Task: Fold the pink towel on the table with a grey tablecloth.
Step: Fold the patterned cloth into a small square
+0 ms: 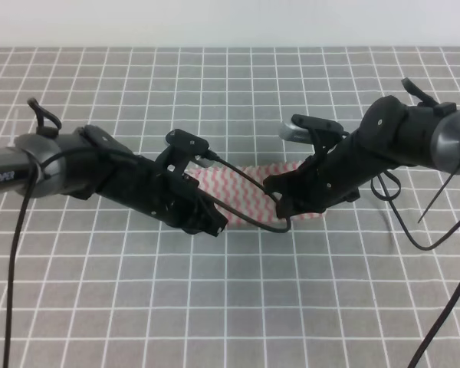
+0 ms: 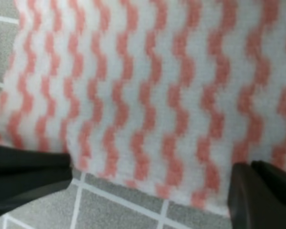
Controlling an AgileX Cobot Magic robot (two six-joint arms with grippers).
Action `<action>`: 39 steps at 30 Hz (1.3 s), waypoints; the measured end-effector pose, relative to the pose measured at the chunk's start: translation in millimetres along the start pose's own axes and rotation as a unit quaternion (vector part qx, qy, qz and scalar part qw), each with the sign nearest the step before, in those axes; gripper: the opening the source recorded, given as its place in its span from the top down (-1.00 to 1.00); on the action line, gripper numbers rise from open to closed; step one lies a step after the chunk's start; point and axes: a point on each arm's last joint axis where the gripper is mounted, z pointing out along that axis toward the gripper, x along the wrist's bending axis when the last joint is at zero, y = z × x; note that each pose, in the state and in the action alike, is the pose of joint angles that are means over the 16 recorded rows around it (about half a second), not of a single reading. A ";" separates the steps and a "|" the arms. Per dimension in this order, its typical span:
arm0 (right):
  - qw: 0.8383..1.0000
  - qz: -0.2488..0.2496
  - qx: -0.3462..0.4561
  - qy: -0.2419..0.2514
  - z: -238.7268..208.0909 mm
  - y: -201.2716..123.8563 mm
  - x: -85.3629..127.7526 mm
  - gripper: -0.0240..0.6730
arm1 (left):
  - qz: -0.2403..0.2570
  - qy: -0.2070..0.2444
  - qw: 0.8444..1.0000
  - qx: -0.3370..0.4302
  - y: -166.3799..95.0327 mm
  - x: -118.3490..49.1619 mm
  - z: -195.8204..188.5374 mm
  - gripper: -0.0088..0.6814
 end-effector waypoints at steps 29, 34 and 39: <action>0.999 -0.011 -0.016 0.029 -17.3 19.1 16.7 0.98 | 0.003 0.027 1.000 0.003 -2.7 11.4 -4.7 0.99; 0.999 -0.012 -0.013 0.029 -16.7 18.6 16.6 0.98 | -0.003 0.027 1.000 0.000 -2.0 13.6 -9.6 0.99; 0.999 -0.012 -0.013 0.029 -16.3 18.4 16.5 0.98 | -0.005 0.027 1.000 -0.006 -0.2 13.7 -14.7 0.99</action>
